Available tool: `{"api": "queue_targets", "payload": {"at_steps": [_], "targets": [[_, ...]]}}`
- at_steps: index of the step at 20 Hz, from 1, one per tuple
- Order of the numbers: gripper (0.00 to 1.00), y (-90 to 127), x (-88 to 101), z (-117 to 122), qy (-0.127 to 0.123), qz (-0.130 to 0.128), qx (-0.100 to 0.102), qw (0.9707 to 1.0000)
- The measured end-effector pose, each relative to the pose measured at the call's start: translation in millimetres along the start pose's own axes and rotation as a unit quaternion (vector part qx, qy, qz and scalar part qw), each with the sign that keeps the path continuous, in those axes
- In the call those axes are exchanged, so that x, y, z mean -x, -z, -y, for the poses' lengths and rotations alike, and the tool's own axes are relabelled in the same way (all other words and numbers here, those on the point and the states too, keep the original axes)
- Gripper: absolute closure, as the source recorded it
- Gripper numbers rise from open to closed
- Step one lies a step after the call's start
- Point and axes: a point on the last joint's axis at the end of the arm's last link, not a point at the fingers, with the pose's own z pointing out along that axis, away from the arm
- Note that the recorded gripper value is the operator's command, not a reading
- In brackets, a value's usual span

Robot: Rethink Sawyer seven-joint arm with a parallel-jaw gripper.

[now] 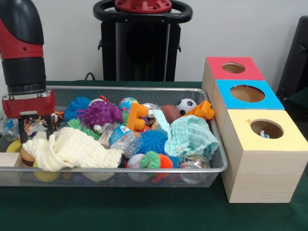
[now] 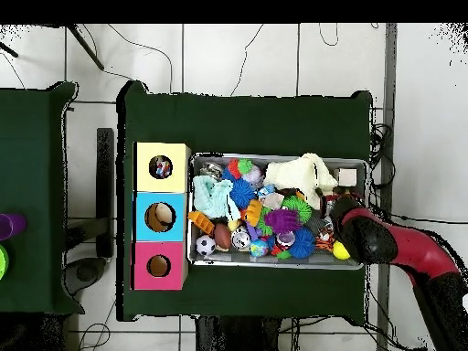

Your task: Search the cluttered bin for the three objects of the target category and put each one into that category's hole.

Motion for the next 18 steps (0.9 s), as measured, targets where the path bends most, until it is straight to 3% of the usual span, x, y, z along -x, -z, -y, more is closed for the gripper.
{"api": "queue_targets", "payload": {"at_steps": [4,5,18], "targets": [[0.00,-1,-11.1,10,-0.018,0.001,0.003,0.9998],[1.00,-1,-13.4,13,-0.022,0.002,0.004,0.9997],[1.00,2,-27.0,34,-0.053,0.012,0.006,0.9985]]}}
